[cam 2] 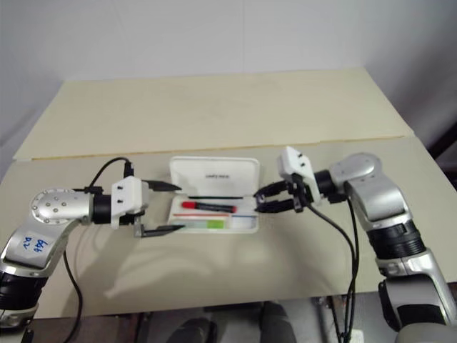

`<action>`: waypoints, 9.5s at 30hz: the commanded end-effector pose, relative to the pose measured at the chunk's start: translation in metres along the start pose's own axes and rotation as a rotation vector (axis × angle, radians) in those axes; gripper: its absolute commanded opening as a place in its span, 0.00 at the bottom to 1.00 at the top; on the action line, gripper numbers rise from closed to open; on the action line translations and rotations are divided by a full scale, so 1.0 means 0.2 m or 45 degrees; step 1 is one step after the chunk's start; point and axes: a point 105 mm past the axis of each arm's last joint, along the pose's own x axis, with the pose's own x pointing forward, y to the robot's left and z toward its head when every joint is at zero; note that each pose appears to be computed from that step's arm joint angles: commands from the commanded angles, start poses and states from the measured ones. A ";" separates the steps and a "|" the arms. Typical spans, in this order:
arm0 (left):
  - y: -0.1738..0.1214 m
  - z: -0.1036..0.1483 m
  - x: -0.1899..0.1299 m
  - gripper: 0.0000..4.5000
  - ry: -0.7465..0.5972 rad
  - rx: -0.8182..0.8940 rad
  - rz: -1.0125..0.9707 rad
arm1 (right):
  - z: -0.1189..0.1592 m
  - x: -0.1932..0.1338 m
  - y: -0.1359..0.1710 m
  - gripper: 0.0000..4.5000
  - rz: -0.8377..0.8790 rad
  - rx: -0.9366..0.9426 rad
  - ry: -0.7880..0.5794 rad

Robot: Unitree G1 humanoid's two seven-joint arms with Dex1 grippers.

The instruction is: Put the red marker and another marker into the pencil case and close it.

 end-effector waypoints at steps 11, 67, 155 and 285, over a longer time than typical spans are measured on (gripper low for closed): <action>0.03 0.05 -0.01 1.00 -0.022 0.035 0.048 | -0.01 0.17 0.02 0.30 0.041 -0.016 -0.037; 0.07 0.09 0.02 1.00 -0.048 0.062 0.046 | -0.06 0.13 -0.02 0.47 -0.034 0.006 -0.103; 0.16 0.00 -0.08 1.00 -0.054 0.043 0.149 | -0.01 -0.18 -0.08 0.01 -0.306 -0.083 -0.038; 0.11 -0.03 0.20 0.01 -0.081 -0.157 -0.507 | 0.14 -0.16 -0.09 1.00 -0.549 -0.203 -0.308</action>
